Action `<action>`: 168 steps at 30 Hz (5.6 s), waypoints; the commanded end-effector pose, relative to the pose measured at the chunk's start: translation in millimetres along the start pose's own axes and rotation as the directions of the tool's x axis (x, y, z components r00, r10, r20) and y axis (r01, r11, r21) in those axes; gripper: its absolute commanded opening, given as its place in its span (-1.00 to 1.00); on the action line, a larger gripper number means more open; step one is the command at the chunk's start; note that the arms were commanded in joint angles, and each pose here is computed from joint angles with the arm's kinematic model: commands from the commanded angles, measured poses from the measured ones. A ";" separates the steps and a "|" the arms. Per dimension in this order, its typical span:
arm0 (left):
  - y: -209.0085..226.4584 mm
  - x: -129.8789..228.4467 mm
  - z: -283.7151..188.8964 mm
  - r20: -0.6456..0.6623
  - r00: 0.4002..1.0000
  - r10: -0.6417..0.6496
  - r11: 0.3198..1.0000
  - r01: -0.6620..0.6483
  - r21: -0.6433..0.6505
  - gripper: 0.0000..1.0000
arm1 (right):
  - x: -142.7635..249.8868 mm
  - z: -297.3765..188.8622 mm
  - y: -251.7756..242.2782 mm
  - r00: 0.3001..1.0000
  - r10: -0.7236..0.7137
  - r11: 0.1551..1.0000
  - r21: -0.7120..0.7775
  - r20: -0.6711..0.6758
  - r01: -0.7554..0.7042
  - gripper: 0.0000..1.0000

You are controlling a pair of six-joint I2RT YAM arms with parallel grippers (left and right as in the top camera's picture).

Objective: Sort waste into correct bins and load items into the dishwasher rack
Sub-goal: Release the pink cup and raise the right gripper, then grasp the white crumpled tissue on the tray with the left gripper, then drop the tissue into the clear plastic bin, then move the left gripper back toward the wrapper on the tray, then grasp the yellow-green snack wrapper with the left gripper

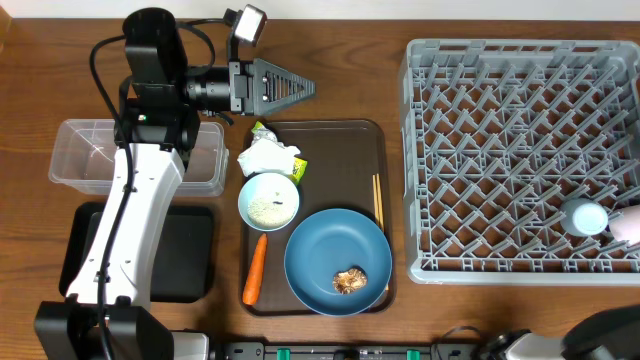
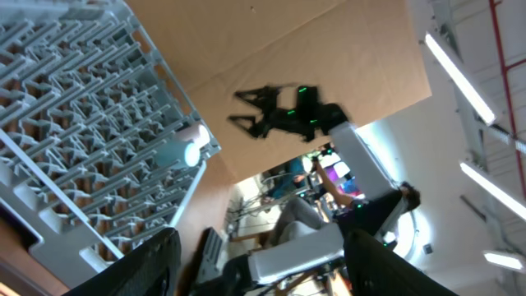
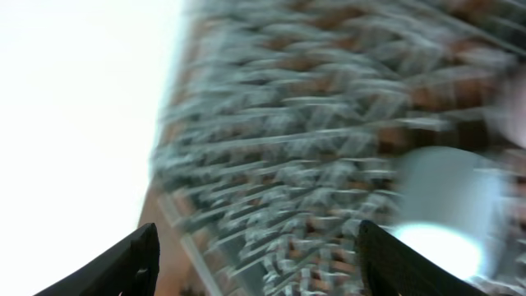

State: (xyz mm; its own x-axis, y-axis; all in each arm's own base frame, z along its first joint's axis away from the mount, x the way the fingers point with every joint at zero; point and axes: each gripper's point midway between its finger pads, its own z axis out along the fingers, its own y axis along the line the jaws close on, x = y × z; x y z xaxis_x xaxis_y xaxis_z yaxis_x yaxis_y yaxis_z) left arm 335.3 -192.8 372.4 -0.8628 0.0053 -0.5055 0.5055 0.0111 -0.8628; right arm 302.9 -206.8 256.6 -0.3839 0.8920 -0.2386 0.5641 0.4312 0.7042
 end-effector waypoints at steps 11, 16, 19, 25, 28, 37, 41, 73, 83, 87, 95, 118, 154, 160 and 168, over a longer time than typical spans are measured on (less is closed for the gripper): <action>-2.0 -18.9 -3.7 0.129 0.986 0.107 0.988 -0.092 -0.121 0.17 | 151.4 -50.8 155.5 0.758 -0.652 0.751 -0.120 0.020 0.649 0.64; 37.8 -44.8 -18.6 0.307 0.948 0.084 0.948 0.020 -0.319 0.15 | 192.1 -37.3 158.2 0.699 -0.709 0.703 -0.169 -0.093 0.691 0.65; 74.6 -42.7 -31.2 0.359 0.929 0.087 0.872 0.103 -0.478 0.16 | 202.3 -26.1 157.4 0.670 -0.730 0.683 -0.159 -0.134 0.713 0.65; 147.5 16.0 -52.4 0.215 0.973 0.080 0.529 0.141 -0.837 0.17 | 234.1 -4.2 154.0 0.568 -0.786 0.613 -0.188 -0.245 0.767 0.68; 167.1 44.2 -72.1 0.088 0.993 0.076 0.266 0.065 -0.962 0.17 | 247.8 11.5 149.4 0.518 -0.800 0.580 -0.169 -0.303 0.797 0.69; 213.6 87.5 -118.5 0.003 0.995 -0.098 -0.091 -0.006 -0.996 0.18 | 267.8 44.8 139.1 0.486 -0.766 0.583 -0.137 -0.420 0.801 0.69; 239.9 94.5 -111.4 0.009 0.988 -0.155 -0.056 0.001 -0.998 0.17 | 254.8 50.5 130.7 0.504 -0.756 0.572 -0.048 -0.417 0.819 0.74; 302.4 101.4 -74.9 0.004 0.973 -0.229 0.085 0.024 -0.996 -0.88 | 255.0 58.9 83.0 0.481 -0.702 0.532 0.063 -0.525 0.844 0.82; 221.7 65.2 -79.0 -0.006 0.998 -0.066 0.129 0.003 -0.992 -0.88 | 253.6 61.9 87.8 0.486 -0.713 0.534 0.057 -0.505 0.843 0.83; 208.4 60.5 -79.9 -0.002 0.999 -0.034 0.137 0.002 -0.991 -0.88 | 253.5 62.2 88.3 0.492 -0.710 0.540 0.059 -0.503 0.840 0.83; 202.8 63.4 -118.5 -0.030 0.999 -0.029 -0.062 -0.031 -0.998 -0.88 | 254.2 60.8 86.2 0.490 -0.706 0.539 0.062 -0.512 0.840 0.83; 204.8 65.8 -242.4 0.318 0.948 0.009 -0.229 0.311 -0.922 0.54 | 254.8 61.0 86.7 0.497 -0.701 0.546 0.062 -0.511 0.835 0.85; 331.2 86.6 -85.9 0.190 0.973 -0.131 -0.052 0.184 -0.981 0.08 | 254.8 61.1 86.9 0.510 -0.693 0.557 0.070 -0.509 0.827 0.88; 331.5 87.4 -88.4 0.171 0.977 -0.131 -0.064 0.163 -0.984 -0.03 | 254.8 61.0 86.7 0.512 -0.691 0.559 0.072 -0.510 0.826 0.88; 345.7 104.8 -83.6 0.165 0.966 -0.199 -0.052 0.158 -0.986 -0.03 | 255.4 59.9 85.0 0.510 -0.687 0.558 0.074 -0.517 0.826 0.86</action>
State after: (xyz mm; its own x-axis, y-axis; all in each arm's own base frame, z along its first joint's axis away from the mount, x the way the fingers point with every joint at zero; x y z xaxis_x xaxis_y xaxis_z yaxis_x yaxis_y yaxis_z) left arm 427.1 -104.4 44.1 -0.9106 -0.1771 -0.3733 -0.1756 0.9837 -0.0384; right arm 298.3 65.6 216.9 -0.9606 0.0829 -0.2651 0.0430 0.9873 0.1531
